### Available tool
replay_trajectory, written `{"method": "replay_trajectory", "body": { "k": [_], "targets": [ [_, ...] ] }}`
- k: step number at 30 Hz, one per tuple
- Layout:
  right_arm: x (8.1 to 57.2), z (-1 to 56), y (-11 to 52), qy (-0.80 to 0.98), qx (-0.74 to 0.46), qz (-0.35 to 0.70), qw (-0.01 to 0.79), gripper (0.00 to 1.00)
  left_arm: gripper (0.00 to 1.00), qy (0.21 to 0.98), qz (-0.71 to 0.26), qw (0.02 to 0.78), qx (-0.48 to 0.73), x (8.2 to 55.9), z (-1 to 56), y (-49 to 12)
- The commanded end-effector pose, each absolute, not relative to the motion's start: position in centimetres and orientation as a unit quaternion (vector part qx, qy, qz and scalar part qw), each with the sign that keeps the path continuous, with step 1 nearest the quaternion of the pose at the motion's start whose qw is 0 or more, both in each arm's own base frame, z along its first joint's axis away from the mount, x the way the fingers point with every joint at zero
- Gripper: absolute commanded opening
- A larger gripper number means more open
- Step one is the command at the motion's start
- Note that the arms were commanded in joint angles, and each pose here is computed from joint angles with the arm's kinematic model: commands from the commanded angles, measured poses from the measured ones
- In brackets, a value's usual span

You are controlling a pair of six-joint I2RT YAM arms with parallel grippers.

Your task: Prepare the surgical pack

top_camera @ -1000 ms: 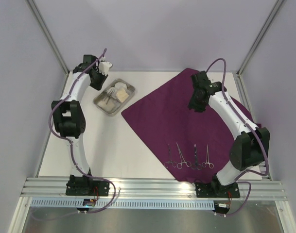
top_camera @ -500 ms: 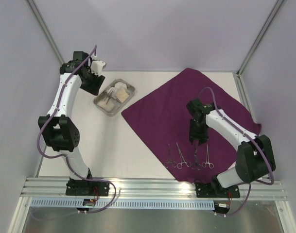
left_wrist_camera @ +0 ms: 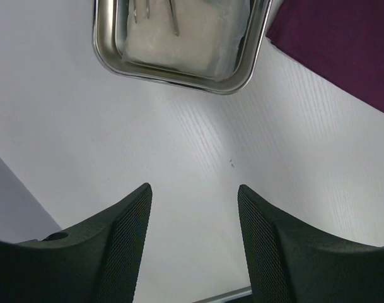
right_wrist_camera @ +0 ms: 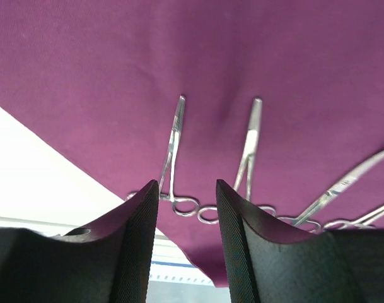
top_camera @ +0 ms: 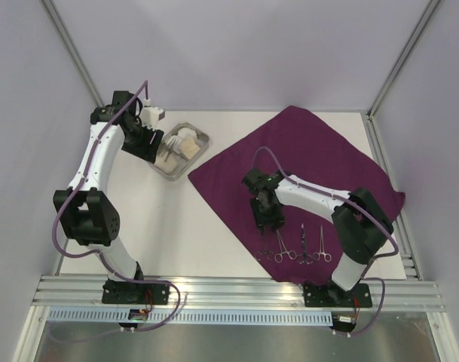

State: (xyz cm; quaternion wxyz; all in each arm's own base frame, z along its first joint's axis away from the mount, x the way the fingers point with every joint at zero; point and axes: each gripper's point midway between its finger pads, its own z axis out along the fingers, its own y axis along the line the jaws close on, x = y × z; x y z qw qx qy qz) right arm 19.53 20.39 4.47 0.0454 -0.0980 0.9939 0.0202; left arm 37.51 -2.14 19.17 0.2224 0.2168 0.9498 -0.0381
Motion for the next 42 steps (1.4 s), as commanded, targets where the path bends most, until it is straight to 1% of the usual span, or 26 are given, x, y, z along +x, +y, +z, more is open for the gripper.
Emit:
{"method": "replay_trajectory", "body": {
  "k": [1,8,12,17,18,21,22,24,30,34,37,42],
  "targets": [
    [20.8,4.9,22.6,0.993,-0.094,0.038,0.064,0.44,0.66,0.948,-0.05,0.24,0.204,37.0,20.6,-2.5],
    [20.1,2.9,22.8,0.995,-0.091,0.025,0.045,0.41,0.66,0.947,-0.074,0.241,0.201,37.2,20.6,-3.3],
    [20.1,1.4,22.3,0.996,-0.086,-0.003,0.03,0.36,0.66,0.948,-0.08,0.238,0.197,37.2,20.5,-3.5],
    [19.8,0.2,22.4,0.995,-0.093,-0.013,0.018,0.29,0.66,0.949,-0.079,0.23,0.2,37.0,20.2,-3.4],
    [19.6,0.1,22.2,0.995,-0.092,-0.02,0.014,0.24,0.66,0.949,-0.077,0.23,0.2,37.0,20.1,-3.4],
    [19.4,-0.1,21.7,0.995,-0.091,-0.033,0.011,0.14,0.66,0.95,-0.075,0.23,0.2,37.0,20.2,-3.3],
    [19.5,0.0,21.7,0.995,-0.09,-0.033,0.013,0.08,0.66,0.95,-0.075,0.229,0.199,37.0,20.1,-3.3],
    [19.8,0.5,21.7,0.995,-0.088,-0.033,0.022,0.01,0.66,0.95,-0.077,0.229,0.199,37.0,20.1,-3.3],
    [21.4,3.2,23.2,0.994,-0.086,-0.004,0.061,0.01,0.66,0.95,-0.078,0.227,0.201,37.1,20.2,-3.4],
    [21.8,4.4,24.7,0.992,-0.096,0.035,0.07,0.01,0.66,0.949,-0.081,0.229,0.203,37.1,20.5,-3.5],
    [22.1,4.9,25.0,0.992,-0.096,0.045,0.074,0.0,0.66,0.948,-0.087,0.228,0.204,37.1,20.5,-3.7],
    [24.5,6.8,25.5,0.989,-0.045,0.086,0.108,0.0,0.63,0.945,-0.111,0.224,0.21,36.7,20.7,-4.5]
  ]
}}
